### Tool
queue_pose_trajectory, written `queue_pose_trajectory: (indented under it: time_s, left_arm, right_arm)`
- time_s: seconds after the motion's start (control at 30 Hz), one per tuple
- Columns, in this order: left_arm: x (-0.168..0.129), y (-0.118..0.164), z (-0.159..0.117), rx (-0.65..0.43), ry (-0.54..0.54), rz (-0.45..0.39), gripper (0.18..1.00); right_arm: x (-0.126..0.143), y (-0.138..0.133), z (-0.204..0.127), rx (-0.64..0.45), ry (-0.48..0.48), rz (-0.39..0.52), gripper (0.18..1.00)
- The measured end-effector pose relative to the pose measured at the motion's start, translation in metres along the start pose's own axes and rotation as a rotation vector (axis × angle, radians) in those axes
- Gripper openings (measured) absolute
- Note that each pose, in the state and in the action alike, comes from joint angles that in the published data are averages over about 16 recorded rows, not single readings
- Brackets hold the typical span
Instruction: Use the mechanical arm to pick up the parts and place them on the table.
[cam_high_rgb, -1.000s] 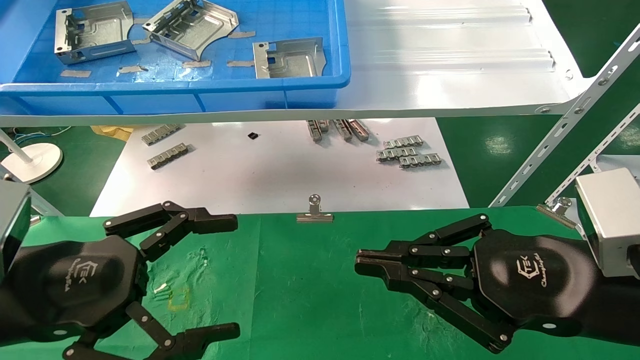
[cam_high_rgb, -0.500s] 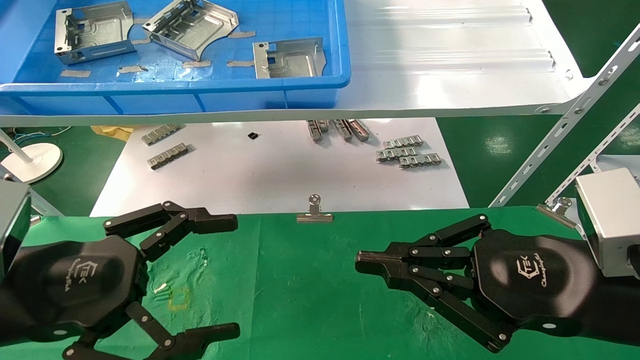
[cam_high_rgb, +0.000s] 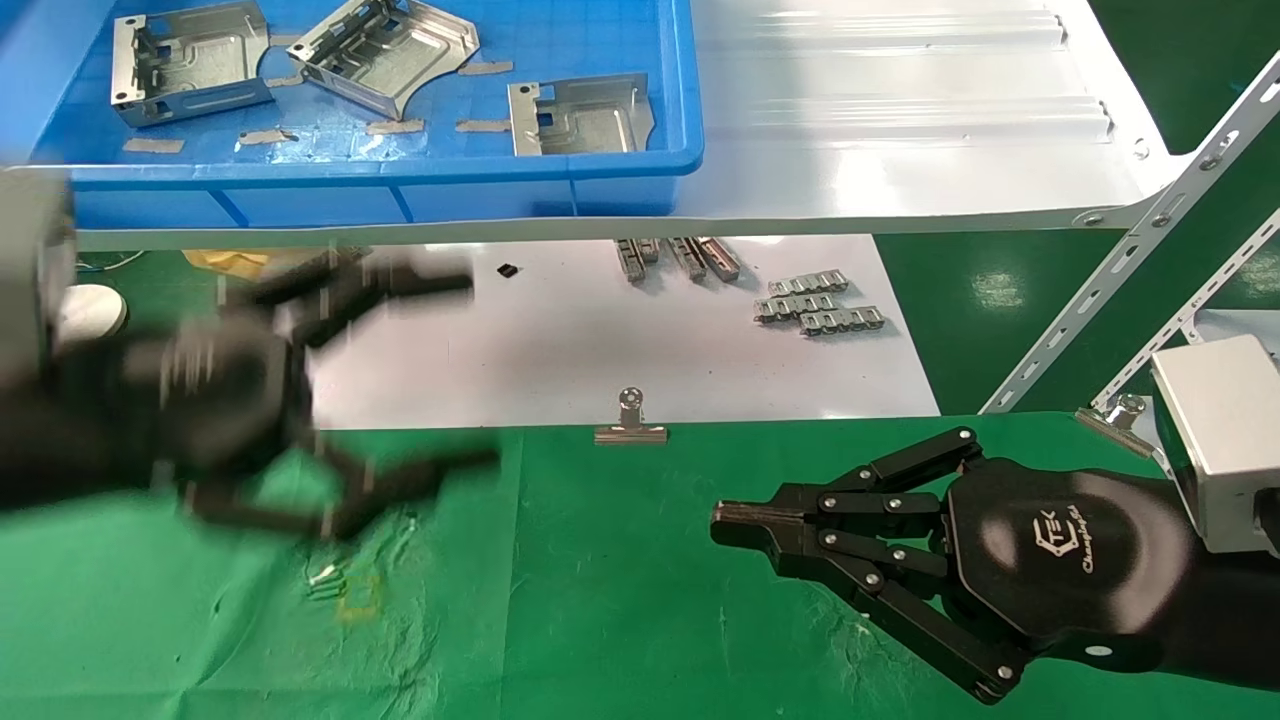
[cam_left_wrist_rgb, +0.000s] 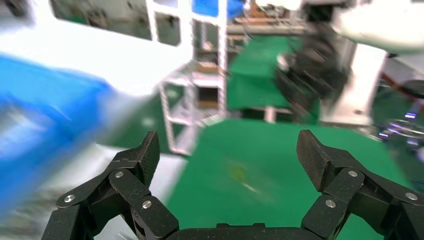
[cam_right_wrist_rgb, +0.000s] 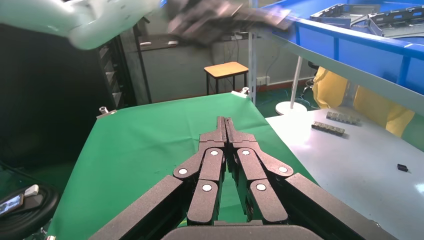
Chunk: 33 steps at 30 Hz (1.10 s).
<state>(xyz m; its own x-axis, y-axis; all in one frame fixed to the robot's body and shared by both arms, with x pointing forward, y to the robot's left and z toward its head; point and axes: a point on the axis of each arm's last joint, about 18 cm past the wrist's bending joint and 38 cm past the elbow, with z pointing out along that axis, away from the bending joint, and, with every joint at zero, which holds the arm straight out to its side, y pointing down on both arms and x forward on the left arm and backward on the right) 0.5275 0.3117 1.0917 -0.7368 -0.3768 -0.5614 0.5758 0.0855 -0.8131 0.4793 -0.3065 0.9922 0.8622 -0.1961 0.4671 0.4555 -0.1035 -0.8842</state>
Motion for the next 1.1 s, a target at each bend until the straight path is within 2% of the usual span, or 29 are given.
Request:
queue_pose_trajectory:
  time_s: [0.23,0.47,0.77,1.1]
  left_arm:
    - [-0.093,-0.034,0.023,0.006,-0.237,0.009,1.001]
    - [-0.157,-0.033,0.037,-0.092,-0.459,-0.034,1.001]
    - [-0.191,-0.013,0.045,-0.231,-0.626,-0.093,0.998]
    - [-0.202,0.003,0.043,-0.321,-0.704,-0.098,0.956]
  right_arm:
    - [0.000,0.000,0.000,0.000,0.000,0.000,0.192]
    - [0.000,0.000,0.000,0.000,0.000,0.000,0.192]
    - [0.000,0.000,0.000,0.000,0.000,0.000,0.192]
    - [0.000,0.000,0.000,0.000,0.000,0.000,0.210]
